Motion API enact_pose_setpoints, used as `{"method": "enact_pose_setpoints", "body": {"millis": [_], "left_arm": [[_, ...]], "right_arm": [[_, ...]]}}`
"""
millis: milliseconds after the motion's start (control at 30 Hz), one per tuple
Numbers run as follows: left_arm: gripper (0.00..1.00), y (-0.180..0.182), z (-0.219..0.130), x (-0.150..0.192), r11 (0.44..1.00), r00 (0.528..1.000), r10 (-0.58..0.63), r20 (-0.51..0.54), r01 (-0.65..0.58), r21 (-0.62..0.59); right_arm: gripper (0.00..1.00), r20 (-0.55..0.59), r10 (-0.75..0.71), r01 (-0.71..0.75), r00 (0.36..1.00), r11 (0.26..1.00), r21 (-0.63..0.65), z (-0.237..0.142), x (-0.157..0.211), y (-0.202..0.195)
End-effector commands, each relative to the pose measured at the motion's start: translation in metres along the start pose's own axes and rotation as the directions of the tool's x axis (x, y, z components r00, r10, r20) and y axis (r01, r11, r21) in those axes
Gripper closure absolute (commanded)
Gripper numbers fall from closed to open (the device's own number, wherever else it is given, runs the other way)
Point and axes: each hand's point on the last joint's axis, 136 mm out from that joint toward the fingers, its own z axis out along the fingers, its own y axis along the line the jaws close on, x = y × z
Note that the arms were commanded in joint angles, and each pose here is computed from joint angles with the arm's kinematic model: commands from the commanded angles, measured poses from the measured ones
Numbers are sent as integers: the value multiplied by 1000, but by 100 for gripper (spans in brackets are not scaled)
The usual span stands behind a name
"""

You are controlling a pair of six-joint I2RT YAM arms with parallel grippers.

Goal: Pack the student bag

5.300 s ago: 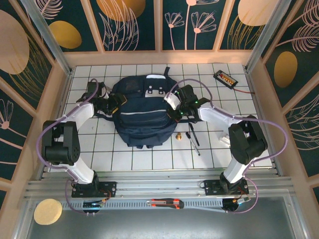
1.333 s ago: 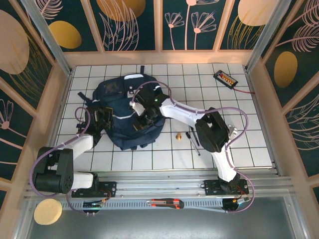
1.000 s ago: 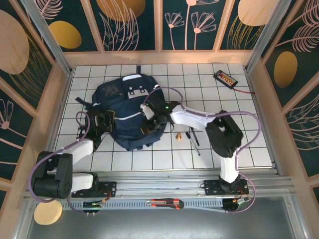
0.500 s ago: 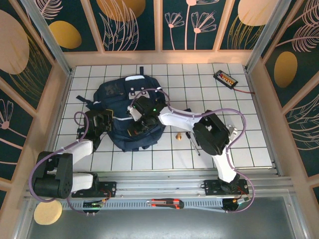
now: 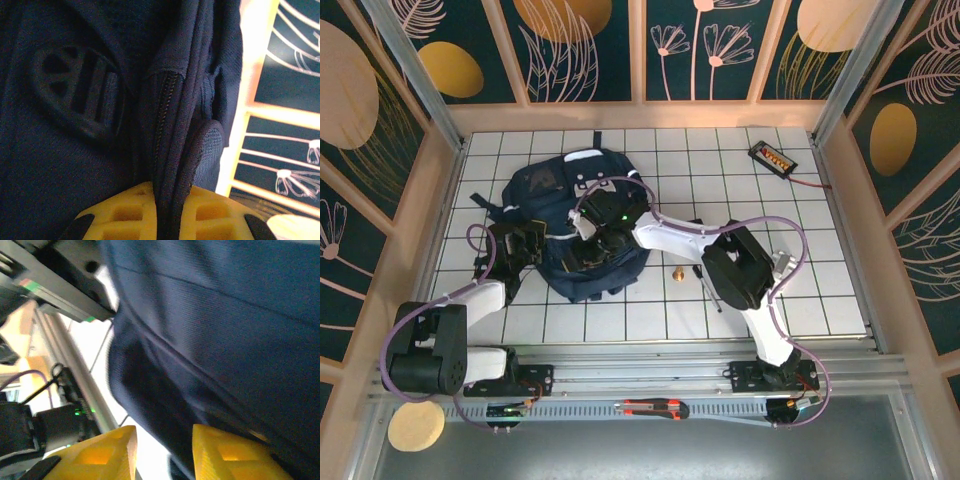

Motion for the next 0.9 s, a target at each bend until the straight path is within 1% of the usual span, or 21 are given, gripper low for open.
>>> {"method": "enact_pose_setpoints", "body": {"millis": [0, 167, 267, 367, 467, 500, 533, 733, 867], "left_arm": [[100, -30, -6, 10, 995, 995, 69, -76, -63, 84], [100, -32, -4, 13, 991, 986, 123, -116, -116, 66], [100, -32, -1, 14, 990, 983, 133, -130, -125, 65], [100, -35, 2, 16, 989, 979, 138, -147, -129, 71], [100, -38, 3, 17, 988, 978, 143, -151, -133, 75], [100, -38, 3, 17, 988, 977, 146, -153, -137, 73], [100, -38, 4, 17, 988, 977, 150, -155, -140, 70], [100, -35, 3, 19, 987, 974, 155, -164, -145, 71], [100, -32, 3, 21, 986, 971, 164, -176, -155, 67]], "right_arm": [[60, 80, -17, 23, 997, 997, -79, -54, -7, 31], [57, 161, 163, -162, 973, 987, -20, -118, 6, -20], [56, 241, 236, -248, 941, 969, 17, -153, 0, -55], [55, 299, 314, -334, 901, 942, 17, -172, -8, -87], [55, 281, 360, -373, 889, 928, -9, -163, -14, -97], [55, 301, 378, -392, 876, 920, -14, -170, -21, -108], [54, 299, 379, -392, 876, 920, -18, -168, -25, -110], [54, 287, 411, -410, 866, 910, -65, -155, -43, -113], [53, 278, 414, -413, 867, 908, -68, -147, -50, -114]]}}
